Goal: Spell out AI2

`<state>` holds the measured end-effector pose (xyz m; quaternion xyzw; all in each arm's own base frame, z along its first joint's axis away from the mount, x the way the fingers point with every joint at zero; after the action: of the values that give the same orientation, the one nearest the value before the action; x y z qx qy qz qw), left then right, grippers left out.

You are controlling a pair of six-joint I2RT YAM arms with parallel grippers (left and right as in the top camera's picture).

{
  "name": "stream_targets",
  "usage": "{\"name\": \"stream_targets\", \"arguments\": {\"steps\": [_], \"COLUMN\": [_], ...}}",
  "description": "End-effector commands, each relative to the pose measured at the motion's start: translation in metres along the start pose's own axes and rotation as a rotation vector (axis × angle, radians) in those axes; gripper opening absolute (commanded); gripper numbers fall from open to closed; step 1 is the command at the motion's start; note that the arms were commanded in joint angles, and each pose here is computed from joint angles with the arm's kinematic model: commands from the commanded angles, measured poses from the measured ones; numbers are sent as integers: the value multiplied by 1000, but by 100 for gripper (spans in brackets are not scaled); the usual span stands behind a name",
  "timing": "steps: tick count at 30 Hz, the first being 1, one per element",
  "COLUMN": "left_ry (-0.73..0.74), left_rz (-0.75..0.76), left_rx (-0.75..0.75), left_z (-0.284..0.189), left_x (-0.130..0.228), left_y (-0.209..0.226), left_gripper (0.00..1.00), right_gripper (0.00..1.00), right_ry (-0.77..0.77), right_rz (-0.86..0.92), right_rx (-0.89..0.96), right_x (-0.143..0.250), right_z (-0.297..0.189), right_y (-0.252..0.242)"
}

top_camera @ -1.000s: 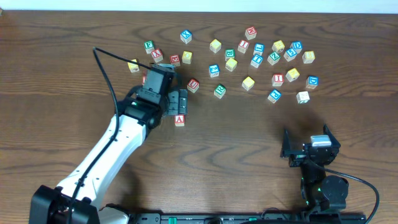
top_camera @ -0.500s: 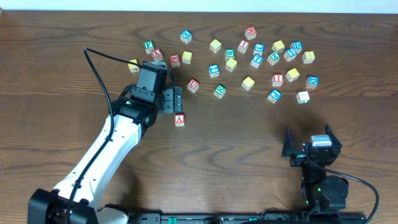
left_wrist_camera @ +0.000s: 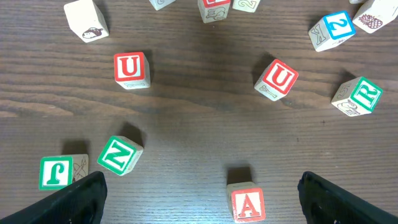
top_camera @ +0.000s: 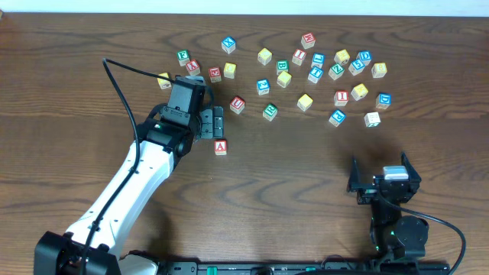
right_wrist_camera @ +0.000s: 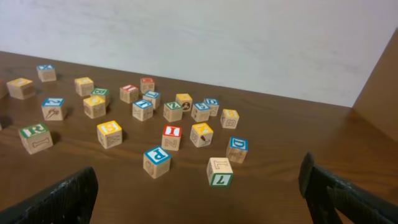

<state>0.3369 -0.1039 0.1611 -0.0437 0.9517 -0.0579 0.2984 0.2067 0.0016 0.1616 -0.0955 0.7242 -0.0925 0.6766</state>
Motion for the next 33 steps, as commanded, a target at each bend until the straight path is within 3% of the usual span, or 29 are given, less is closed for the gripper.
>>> {"name": "stream_targets", "arguments": {"steps": [1, 7, 11, 16, 19, 25, 29, 33], "left_ry": [-39, -39, -43, -53, -58, -55, -53, -53], "left_rz": [-2, -2, -3, -4, -5, -4, -4, -4], "left_rx": [11, 11, 12, 17, 19, 18, 17, 16], "left_z": [-10, -10, -10, -11, -11, -11, -11, -11], "left_x": [-13, -13, -14, -16, -17, -16, -16, -16], "left_y": [-2, -2, -2, -3, -4, -3, -3, -3], "left_gripper": [97, 97, 97, 97, 97, 97, 97, 97], "right_gripper": [99, 99, 99, 99, 99, 99, 99, 99], "right_ry": [-22, -118, -49, 53, 182, 598, 714, 765], "right_rz": [-10, 58, 76, 73, 73, 63, 89, 107], "right_rx": [27, -25, -15, -15, -85, -236, -289, -342], "right_x": [-4, -26, -35, -80, -117, -173, -195, -188], "right_z": [0, -3, -3, 18, 54, 132, 174, 204], "right_y": [-4, 0, -6, -21, -24, -22, -20, -10]}}
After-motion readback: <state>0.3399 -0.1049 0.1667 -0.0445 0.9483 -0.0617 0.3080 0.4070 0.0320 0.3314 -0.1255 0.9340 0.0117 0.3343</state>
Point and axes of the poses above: each gripper's point midway between its finger pads, its own z axis out along the fingers, its own y axis along the line the jaws close on, x = y × z, the point moved 4 cm from there along -z, back along the fingers, and after that the axes turned 7 degrees about -z, right-handed, at the moved point
